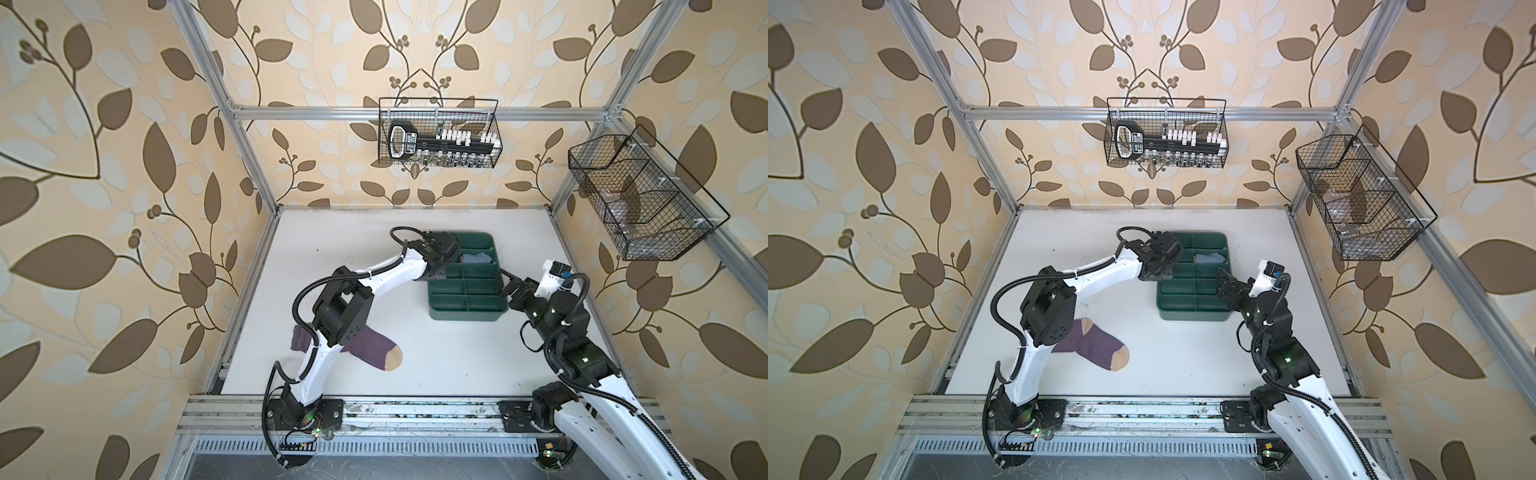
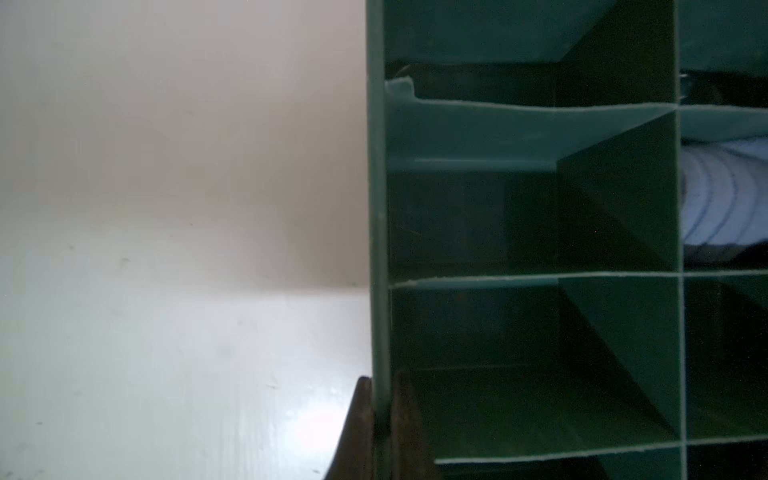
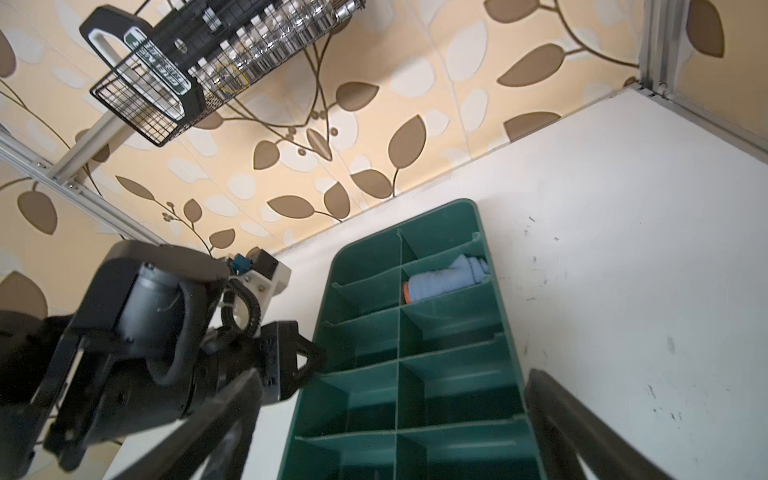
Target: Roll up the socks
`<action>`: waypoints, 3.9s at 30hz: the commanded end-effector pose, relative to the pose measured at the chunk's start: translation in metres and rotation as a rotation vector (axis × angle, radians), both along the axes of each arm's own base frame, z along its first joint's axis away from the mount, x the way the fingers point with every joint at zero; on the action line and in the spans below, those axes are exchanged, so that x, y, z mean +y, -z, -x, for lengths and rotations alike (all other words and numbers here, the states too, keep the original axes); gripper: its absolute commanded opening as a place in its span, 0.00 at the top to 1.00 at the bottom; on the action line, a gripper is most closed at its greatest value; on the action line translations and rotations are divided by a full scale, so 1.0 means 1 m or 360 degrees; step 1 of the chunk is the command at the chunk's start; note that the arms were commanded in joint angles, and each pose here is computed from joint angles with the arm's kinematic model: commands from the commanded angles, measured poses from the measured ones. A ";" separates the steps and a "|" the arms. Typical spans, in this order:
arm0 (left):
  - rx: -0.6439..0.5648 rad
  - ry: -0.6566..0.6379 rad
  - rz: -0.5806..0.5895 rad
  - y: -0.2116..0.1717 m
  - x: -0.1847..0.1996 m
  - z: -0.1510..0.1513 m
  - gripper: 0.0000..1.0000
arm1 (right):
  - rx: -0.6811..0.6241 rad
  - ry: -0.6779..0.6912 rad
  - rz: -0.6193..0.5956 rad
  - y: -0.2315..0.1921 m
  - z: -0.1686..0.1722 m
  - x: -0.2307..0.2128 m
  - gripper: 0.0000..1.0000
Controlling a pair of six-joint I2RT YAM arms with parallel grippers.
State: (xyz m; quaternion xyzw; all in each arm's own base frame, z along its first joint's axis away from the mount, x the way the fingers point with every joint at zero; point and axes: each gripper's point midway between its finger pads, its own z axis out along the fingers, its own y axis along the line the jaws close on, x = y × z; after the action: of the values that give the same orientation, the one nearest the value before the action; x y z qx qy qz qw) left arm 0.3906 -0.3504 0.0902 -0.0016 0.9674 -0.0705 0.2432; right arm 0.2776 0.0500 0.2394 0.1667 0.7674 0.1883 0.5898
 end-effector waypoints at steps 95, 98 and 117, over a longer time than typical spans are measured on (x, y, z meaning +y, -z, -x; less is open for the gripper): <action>-0.1080 -0.0662 -0.0433 -0.197 0.332 0.166 0.01 | 0.0869 -0.1549 0.1139 0.182 -0.154 0.339 0.00; -0.1026 -0.0671 -0.0429 -0.192 0.332 0.167 0.01 | 0.0532 -0.1642 0.1113 0.125 -0.136 0.361 0.00; -0.1246 -0.0839 -0.0440 -0.235 0.378 0.196 0.01 | -0.0263 -0.2108 0.1383 0.118 0.072 0.459 0.08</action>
State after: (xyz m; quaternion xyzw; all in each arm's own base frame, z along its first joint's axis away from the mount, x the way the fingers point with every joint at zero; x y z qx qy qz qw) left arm 0.2000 0.0114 0.3114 -0.1704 0.7882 0.0944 0.5838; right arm 0.1932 0.4880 0.1075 -0.5950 0.6741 0.1864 0.3960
